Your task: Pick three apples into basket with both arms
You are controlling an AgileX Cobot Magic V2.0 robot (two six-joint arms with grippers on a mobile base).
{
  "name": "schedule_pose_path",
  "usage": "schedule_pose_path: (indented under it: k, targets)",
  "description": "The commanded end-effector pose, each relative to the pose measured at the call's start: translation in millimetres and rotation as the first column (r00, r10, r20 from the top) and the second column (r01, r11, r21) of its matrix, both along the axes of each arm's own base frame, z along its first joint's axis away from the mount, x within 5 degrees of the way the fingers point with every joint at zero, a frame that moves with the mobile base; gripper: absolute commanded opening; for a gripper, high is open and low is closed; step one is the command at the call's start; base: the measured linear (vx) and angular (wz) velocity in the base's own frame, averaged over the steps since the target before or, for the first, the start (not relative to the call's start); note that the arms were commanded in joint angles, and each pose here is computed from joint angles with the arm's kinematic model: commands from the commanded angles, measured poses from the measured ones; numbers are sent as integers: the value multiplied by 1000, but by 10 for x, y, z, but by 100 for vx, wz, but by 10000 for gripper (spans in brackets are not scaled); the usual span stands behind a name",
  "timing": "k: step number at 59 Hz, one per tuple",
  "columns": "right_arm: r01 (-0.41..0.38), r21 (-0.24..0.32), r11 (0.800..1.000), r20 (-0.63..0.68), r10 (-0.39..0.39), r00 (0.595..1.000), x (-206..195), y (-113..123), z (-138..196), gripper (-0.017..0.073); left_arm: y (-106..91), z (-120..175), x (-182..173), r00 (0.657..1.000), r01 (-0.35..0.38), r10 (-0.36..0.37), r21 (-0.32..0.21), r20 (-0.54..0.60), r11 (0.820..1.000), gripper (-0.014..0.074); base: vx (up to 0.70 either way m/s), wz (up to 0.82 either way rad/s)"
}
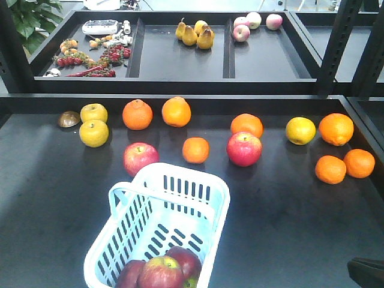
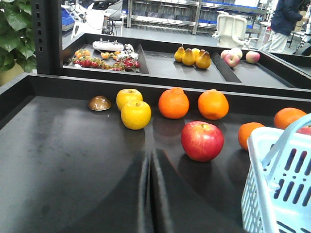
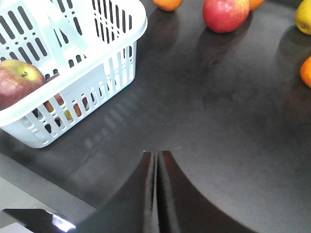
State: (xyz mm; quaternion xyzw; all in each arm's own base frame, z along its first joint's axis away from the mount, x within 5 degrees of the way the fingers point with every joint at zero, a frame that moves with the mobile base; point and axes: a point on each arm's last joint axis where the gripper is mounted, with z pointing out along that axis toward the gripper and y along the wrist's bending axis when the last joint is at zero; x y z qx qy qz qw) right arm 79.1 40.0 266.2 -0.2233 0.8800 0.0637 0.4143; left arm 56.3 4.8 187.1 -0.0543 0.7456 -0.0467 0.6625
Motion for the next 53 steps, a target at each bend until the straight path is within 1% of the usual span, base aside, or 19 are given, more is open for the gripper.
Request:
schedule_pose_path:
  k: [1, 53]
  targets:
    - [-14, 24, 1000, 75, 12, 997, 37, 19, 123, -4, -29, 131, -10, 996, 32, -31, -10, 81, 999, -7, 0, 0]
    - [-12, 21, 1000, 72, 11, 997, 35, 17, 121, -4, -28, 131, -8, 996, 32, -31, -10, 78, 999, -6, 0, 0]
